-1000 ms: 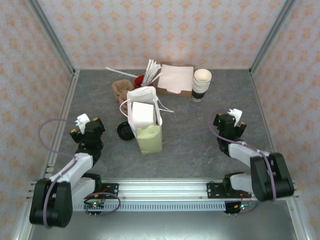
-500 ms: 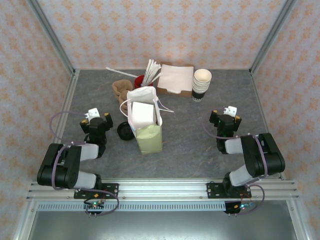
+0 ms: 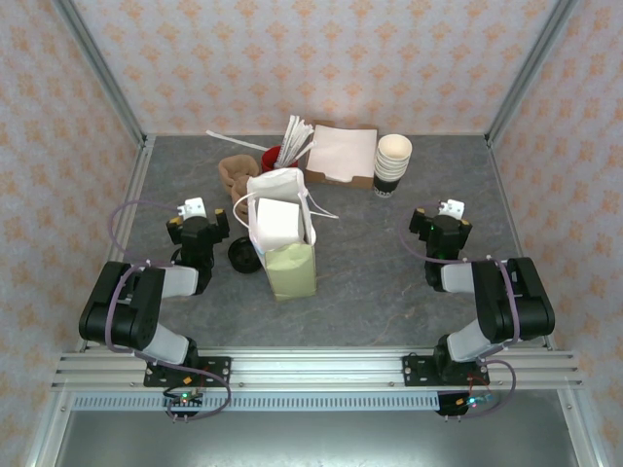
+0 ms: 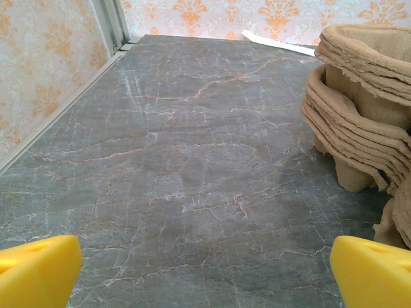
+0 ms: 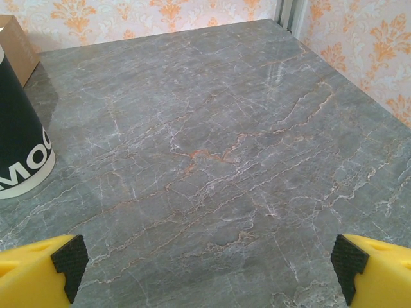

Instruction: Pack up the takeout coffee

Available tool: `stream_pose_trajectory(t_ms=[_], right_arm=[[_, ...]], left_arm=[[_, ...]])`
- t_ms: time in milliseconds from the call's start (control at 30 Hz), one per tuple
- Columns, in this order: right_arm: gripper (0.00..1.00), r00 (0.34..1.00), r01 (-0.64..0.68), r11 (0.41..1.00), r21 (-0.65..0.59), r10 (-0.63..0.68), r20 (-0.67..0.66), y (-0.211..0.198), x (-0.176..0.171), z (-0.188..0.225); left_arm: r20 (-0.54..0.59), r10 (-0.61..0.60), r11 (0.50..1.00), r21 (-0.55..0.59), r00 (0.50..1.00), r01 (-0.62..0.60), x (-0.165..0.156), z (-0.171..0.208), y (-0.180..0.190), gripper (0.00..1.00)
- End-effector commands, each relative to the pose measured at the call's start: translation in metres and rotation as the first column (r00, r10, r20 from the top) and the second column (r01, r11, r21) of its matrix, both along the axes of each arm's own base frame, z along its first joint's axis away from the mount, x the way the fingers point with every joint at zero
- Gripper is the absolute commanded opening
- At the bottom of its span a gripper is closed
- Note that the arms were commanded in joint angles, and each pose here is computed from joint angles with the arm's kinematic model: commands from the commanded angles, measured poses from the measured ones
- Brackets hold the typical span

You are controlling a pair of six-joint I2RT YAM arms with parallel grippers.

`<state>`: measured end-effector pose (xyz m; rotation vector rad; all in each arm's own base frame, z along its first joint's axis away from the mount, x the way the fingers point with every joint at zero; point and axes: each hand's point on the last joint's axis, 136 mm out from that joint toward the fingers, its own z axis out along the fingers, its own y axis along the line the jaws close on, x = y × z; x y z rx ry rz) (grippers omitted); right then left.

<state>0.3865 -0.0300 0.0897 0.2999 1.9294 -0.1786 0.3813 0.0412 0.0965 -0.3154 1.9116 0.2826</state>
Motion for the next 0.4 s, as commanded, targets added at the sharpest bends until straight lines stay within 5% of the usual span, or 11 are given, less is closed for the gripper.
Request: stream_pose_trajectory(t_ms=[0,367], right_arm=[[0.99,1.000,-0.004,1.000,0.014,0.004,0.002,0.0012,0.0034,0.0011],[1.00,1.000,-0.005,1.000,0.014,0.005,0.002,0.0014,0.0037,0.0014]], left_arm=[[-0.006,0.015,0.999,0.032,1.000,-0.014,0.0011,0.0031,0.0039,1.00],[-0.007,0.016,0.999,0.030,1.000,-0.015,0.0009,0.0026,0.0043,1.00]])
